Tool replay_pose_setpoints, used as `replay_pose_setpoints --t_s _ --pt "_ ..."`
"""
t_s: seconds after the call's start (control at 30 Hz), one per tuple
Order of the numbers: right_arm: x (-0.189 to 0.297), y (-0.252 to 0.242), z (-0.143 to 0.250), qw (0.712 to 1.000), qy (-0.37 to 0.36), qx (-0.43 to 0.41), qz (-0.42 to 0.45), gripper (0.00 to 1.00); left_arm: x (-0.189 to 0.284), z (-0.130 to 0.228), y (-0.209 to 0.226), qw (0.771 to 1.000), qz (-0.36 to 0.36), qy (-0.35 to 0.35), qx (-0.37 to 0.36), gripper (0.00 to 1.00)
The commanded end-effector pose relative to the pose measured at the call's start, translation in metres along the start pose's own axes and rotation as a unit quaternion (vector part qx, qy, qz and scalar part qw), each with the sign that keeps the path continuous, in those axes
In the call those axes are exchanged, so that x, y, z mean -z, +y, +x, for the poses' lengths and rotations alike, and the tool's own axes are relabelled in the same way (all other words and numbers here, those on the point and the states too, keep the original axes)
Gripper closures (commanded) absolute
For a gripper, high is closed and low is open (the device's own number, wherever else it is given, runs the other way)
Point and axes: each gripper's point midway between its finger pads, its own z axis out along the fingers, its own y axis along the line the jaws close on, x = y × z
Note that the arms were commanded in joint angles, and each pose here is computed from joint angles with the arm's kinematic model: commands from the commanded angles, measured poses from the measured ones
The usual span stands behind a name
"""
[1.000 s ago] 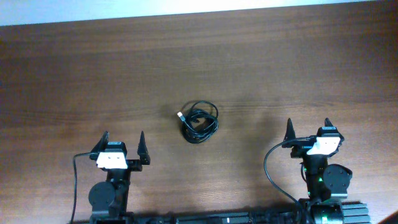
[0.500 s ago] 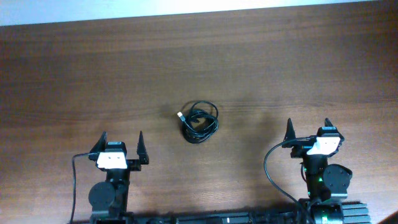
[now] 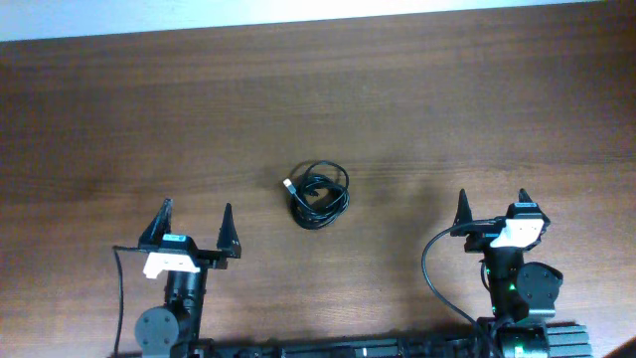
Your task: Untangle cables
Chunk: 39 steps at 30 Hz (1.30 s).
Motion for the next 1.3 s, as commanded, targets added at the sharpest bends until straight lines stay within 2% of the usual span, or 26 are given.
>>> replay_pose_setpoints --t_s 0.0,0.07,0.2,0.33,0.4,0.43,0.6,0.73,0.87,0.93,1.0,1.1,1.23,1.27 --pt "0.0 0.0 0.002 1.0 0.002 0.0 0.002 0.01 0.0 -0.023 -0.006 0.999 0.008 0.014 0.035 0.01" --pt "0.0 0.0 0.002 1.0 0.002 0.0 0.002 0.02 -0.002 -0.027 -0.006 0.998 0.006 0.043 0.039 0.01" --pt "0.0 0.0 0.002 1.0 0.001 0.0 0.002 0.01 -0.013 -0.071 -0.009 0.997 0.005 0.066 0.041 0.02" --pt "0.0 0.0 0.002 1.0 0.001 0.0 0.002 0.01 -0.039 -0.077 -0.018 0.983 0.027 0.17 0.056 0.01" --pt "0.0 0.0 0.002 1.0 0.001 0.0 0.002 0.02 -0.054 -0.079 -0.028 0.974 0.056 0.207 0.068 0.01" --pt "0.0 0.0 0.002 1.0 0.002 0.0 0.002 0.01 -0.075 -0.079 -0.042 0.959 0.097 0.252 0.084 0.02" --pt "0.0 0.0 0.002 1.0 0.001 0.0 0.002 0.02 -0.111 -0.068 -0.069 0.929 0.2 0.311 0.031 0.02" --pt "0.0 0.0 0.002 1.0 0.001 0.0 0.002 0.01 -0.142 -0.035 -0.096 0.907 0.255 0.334 -0.004 0.01" --pt "0.0 0.0 0.002 1.0 0.002 0.0 0.002 0.02 -0.159 0.048 -0.114 0.867 0.283 0.411 -0.003 0.01" --pt "0.0 0.0 0.002 1.0 0.002 0.0 0.002 0.01 -0.156 0.091 -0.123 0.839 0.317 0.44 -0.045 0.14" --pt "0.0 0.0 0.002 1.0 0.002 0.0 0.002 0.02 -0.15 0.126 -0.128 0.815 0.329 0.47 -0.084 0.16" --pt "0.0 0.0 0.002 1.0 0.001 0.0 0.002 0.02 -0.131 0.181 -0.136 0.768 0.323 0.529 -0.159 0.26" --pt "0.0 0.0 0.002 1.0 0.002 0.0 0.002 0.02 -0.1 0.205 -0.153 0.721 0.352 0.571 -0.174 0.39" --pt "0.0 0.0 0.002 1.0 0.001 0.0 0.002 0.01 -0.094 0.21 -0.152 0.712 0.352 0.582 -0.174 0.45"
